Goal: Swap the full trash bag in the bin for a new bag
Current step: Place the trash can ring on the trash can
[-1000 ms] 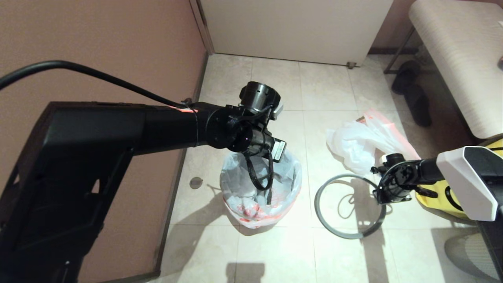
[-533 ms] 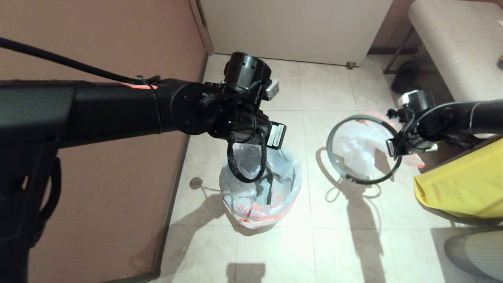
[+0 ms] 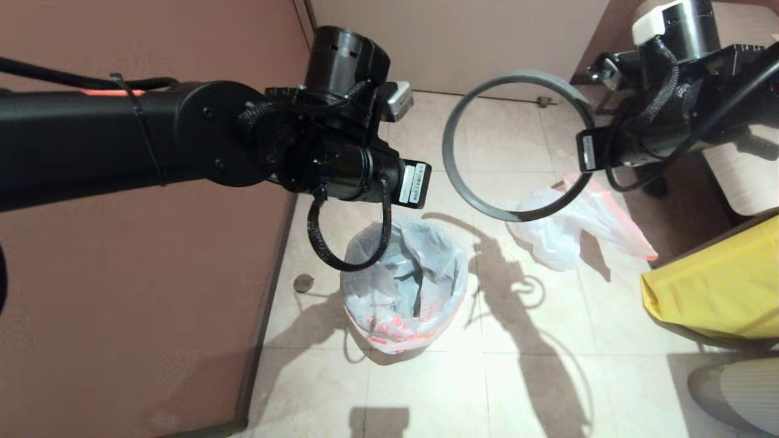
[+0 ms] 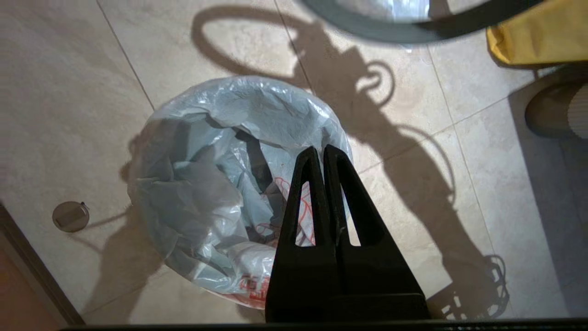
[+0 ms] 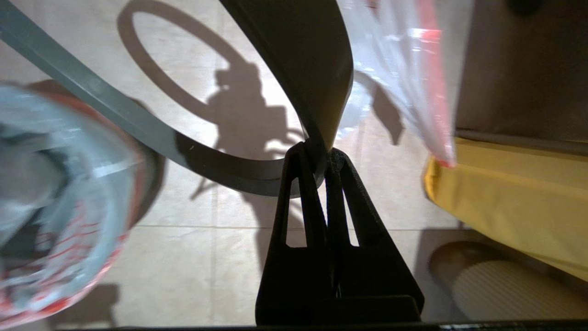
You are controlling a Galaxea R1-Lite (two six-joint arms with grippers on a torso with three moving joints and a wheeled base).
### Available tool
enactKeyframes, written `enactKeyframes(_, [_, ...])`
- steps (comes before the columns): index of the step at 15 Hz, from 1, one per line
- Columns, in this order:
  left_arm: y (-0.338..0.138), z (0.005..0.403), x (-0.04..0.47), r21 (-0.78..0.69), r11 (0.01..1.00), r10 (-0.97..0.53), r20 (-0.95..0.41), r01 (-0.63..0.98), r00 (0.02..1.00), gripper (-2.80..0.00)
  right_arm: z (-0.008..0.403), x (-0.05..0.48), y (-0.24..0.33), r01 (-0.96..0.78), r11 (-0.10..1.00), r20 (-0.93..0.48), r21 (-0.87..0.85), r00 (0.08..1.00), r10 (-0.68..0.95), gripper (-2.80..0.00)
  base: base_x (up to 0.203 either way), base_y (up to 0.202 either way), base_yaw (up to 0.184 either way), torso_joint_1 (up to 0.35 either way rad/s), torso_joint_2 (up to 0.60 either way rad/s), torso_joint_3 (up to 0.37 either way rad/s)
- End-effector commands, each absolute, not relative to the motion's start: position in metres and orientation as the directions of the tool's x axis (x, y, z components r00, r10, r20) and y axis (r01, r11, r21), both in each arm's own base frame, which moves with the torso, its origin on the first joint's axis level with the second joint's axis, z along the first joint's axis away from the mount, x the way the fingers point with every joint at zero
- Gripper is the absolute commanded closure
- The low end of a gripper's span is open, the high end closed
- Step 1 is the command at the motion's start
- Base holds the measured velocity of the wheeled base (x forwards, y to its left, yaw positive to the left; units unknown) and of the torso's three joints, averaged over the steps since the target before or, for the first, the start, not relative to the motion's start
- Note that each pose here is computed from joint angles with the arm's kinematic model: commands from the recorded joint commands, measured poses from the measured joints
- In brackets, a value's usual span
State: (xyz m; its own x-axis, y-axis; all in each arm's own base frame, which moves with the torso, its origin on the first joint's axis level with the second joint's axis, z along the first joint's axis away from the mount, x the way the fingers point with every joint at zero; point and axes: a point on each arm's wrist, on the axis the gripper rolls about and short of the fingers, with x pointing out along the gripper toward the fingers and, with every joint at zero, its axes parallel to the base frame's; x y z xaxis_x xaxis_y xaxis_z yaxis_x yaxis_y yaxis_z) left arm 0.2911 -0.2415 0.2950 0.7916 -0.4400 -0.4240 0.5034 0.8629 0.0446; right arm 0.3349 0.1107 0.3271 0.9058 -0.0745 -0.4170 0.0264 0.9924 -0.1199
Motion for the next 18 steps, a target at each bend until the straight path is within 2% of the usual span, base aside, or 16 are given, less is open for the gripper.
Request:
enactKeyframes(1, [-0.229,0.306,0.289,0.03,0.866,-0.447,-0.4,0.499,0.8,0.0,0.326,0.324,0.139,-0.052,0.993,-0.421,-0.108,0.907,0.002,0.0,0.0,0.0,0.0,0.0,0.0,0.0])
enactKeyframes(3, [-0.228,0.307,0.289,0.023,0.862,-0.457,-0.4,0.507,0.795,0.0,0.309,0.321,0.172,-0.144,0.982,-0.482,-0.12,0.873,0.069,0.0,0.0,0.0,0.0,0.0,0.0,0.0])
enactKeyframes(6, [-0.226,0.305,0.293,0.024,0.867,-0.447,-0.401,0.497,0.799,0.0,0.274,0.317,0.208,-0.293,0.954,-0.634,-0.068,0.751,0.185,0.0,0.0,0.0,0.0,0.0,0.0,0.0])
enactKeyframes(13, [-0.212,0.307,0.309,0.022,0.891,-0.411,-0.391,0.454,0.824,0.0,0.208,0.342,0.248,-0.388,0.922,-0.744,-0.001,0.616,0.258,0.0,0.0,0.0,0.0,0.0,0.0,0.0])
enactKeyframes(18, [-0.209,0.31,0.309,0.021,0.893,-0.408,-0.383,0.45,0.828,0.0,0.218,0.327,0.254,-0.425,0.905,-0.756,0.029,0.583,0.298,0.0,0.0,0.0,0.0,0.0,0.0,0.0])
